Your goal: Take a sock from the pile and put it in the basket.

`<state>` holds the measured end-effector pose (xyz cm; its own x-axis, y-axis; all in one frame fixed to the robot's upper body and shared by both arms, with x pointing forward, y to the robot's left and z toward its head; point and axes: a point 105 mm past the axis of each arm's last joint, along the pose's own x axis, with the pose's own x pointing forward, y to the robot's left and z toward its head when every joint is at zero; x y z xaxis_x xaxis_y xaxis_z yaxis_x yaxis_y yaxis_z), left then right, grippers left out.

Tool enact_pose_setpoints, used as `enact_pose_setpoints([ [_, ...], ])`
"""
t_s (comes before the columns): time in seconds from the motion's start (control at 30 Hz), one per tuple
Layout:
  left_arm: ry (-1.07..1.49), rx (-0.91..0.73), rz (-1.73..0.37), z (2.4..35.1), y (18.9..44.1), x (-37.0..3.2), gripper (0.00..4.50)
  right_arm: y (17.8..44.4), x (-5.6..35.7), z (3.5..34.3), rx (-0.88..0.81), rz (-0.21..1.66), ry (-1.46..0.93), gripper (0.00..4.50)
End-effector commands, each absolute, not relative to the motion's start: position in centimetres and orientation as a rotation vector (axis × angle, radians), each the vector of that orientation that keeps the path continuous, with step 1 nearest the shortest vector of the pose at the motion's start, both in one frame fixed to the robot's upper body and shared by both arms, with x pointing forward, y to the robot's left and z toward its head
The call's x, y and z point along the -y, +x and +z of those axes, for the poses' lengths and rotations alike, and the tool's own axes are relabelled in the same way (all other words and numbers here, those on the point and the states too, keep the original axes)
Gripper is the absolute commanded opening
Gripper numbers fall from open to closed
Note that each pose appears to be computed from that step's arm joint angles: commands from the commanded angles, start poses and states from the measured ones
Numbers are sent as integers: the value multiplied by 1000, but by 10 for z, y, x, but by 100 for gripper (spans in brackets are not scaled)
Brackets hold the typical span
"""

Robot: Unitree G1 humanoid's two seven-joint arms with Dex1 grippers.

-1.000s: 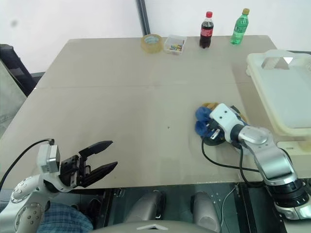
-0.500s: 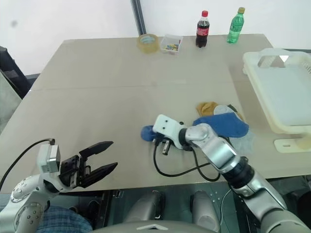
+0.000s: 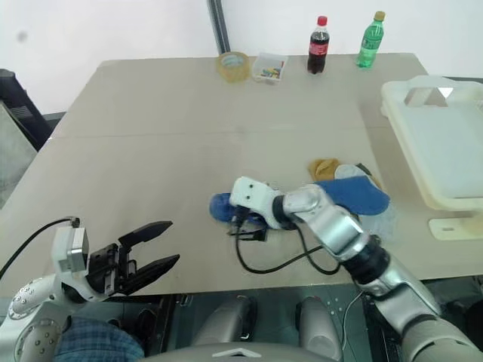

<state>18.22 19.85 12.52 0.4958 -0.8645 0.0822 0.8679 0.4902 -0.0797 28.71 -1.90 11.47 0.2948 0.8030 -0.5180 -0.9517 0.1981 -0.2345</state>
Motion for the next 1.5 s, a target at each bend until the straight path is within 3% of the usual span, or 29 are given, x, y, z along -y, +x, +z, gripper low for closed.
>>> enact_pose_setpoints([
  [0.03, -91, 58, -1067, 134, 181, -198, 414, 280, 59, 139, -312, 1198, -532, 443],
  [0.3, -91, 62, -1092, 134, 186, -197, 414, 299, 139, 146, -434, 933, -536, 443],
  [0.53, -94, 63, -1106, 134, 191, -196, 414, 316, 142, 129, -427, 868, -654, 443],
  [0.63, -92, 63, -1110, 134, 191, -196, 414, 318, 140, 125, -420, 867, -678, 362],
  [0.9, -96, 62, -1108, 132, 191, -195, 414, 320, 141, 131, -396, 861, -683, 3],
  [1.1, -97, 61, -1107, 131, 191, -194, 414, 326, 129, 147, -342, 866, -633, 3],
  [1.27, -100, 64, -1113, 133, 193, -191, 414, 358, 103, 152, -297, 837, -582, 3],
  [1.5, -93, 70, -1121, 136, 196, -187, 414, 389, 14, 143, -274, 890, -539, 3],
])
